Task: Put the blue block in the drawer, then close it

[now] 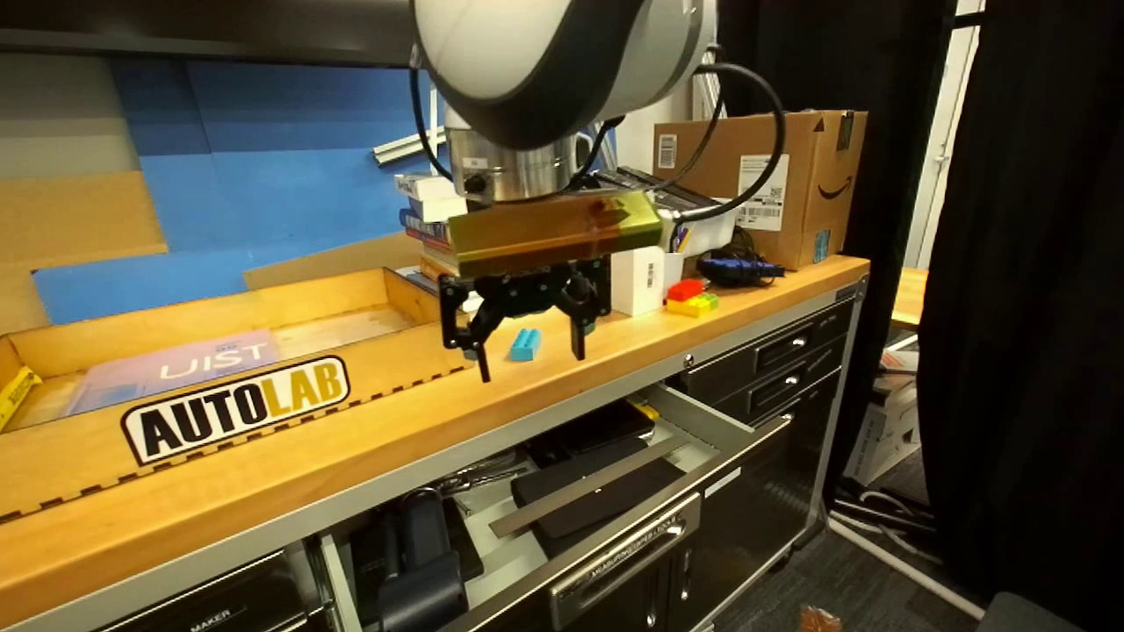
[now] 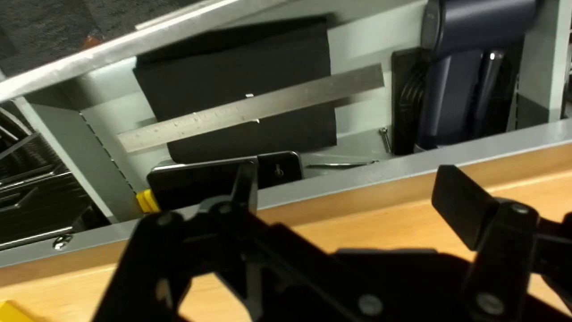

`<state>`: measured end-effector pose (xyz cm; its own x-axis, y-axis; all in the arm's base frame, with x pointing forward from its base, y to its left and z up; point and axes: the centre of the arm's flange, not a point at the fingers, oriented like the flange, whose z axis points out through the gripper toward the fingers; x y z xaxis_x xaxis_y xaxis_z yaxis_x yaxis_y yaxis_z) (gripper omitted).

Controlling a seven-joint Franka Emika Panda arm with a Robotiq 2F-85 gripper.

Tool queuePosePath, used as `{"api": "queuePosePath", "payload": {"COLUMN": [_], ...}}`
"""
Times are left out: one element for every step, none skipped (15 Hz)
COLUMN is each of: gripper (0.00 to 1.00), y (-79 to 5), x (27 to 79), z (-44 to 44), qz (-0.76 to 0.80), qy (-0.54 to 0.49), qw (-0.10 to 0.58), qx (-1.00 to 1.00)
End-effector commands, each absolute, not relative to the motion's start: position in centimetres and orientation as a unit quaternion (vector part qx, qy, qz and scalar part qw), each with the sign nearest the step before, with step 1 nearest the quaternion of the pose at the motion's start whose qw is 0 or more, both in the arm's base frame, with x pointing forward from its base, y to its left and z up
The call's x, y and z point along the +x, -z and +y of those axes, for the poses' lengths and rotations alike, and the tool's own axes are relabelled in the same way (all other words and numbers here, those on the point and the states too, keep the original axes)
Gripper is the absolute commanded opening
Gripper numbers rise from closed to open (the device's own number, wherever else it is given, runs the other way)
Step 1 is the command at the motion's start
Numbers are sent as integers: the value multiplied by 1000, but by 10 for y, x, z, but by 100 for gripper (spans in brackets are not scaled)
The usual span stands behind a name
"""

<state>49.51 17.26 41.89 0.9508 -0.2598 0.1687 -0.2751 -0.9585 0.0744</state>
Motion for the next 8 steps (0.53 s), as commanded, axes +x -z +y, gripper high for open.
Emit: {"api": "queuePosePath", "payload": {"gripper": [100, 100, 100, 100, 100, 100, 100, 100], "y": [-402, -396, -391, -386, -384, -382, -382, -383], "x": [562, 574, 584, 594, 604, 612, 618, 623], "z": [195, 195, 195, 194, 191, 190, 188, 186], "qz": [-183, -193, -202, -210, -219, -224, -228, -234], "qy": [-101, -100, -99, -100, -105, -116, -124, -127], "qw": [41, 39, 41, 47, 50, 52, 60, 66], "qx": [977, 975, 973, 971, 969, 966, 964, 962]}}
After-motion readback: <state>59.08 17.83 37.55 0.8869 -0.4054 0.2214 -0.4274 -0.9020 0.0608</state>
